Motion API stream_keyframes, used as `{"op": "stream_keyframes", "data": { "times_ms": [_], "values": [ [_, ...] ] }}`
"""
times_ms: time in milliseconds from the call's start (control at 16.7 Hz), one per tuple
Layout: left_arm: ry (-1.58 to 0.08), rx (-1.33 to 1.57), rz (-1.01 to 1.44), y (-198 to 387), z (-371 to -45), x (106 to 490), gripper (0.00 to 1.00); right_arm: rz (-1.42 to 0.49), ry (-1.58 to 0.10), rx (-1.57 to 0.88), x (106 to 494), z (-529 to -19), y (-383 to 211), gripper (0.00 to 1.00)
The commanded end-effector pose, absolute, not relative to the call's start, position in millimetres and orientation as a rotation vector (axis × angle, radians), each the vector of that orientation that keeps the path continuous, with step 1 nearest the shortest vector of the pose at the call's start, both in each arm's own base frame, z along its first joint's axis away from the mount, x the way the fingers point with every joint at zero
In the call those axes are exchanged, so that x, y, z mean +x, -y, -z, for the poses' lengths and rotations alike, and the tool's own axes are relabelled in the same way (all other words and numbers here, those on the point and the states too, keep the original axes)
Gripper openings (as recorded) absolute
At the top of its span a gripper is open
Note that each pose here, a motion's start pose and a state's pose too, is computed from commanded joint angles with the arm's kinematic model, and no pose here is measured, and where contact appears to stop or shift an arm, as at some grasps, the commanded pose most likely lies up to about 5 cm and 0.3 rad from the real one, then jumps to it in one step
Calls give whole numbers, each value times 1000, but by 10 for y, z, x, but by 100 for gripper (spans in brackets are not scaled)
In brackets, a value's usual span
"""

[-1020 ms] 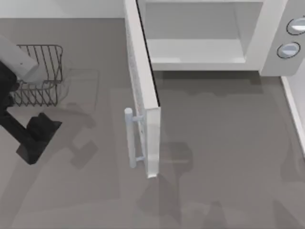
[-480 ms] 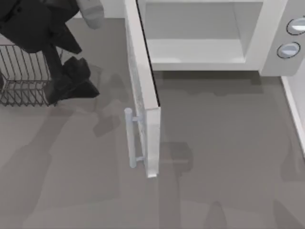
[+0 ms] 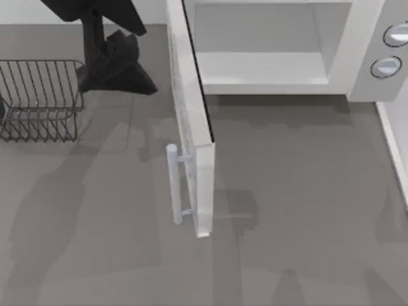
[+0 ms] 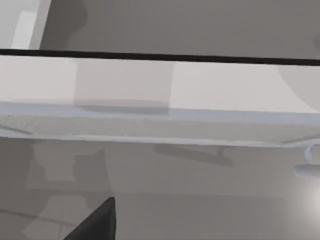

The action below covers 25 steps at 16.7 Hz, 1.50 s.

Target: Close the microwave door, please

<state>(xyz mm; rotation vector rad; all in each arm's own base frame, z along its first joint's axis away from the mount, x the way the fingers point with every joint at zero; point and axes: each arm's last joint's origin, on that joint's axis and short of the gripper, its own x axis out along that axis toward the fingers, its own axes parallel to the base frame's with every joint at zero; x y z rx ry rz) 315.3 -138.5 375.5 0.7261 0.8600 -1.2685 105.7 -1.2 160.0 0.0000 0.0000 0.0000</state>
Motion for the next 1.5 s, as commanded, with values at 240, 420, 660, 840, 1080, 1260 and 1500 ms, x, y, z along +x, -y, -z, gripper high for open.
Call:
{"op": "stream_keyframes", "data": {
  "times_ms": [240,420,660,840,1080,1260,1500],
  "values": [
    [-856,728,1272,1390,-3765,3158,100,0,0,0,1057,-1600,12,100],
    [-855,727,1265,1376,-3764,3160,100,0,0,0,1057,-1600,12,100],
    [-856,728,1272,1523,-3545,3197,100,0,0,0,1057,-1600,12,100],
    [-852,728,1270,1672,-3291,3228,100,0,0,0,1057,-1600,12,100],
    [-856,728,1272,1789,-3076,3224,100,0,0,0,1057,-1600,12,100],
    [-856,728,1272,1790,-3075,3223,100,0,0,0,1057,-1600,12,100],
    [-856,728,1272,1790,-3075,3223,70,0,0,0,1057,-1600,12,100]
  ]
}}
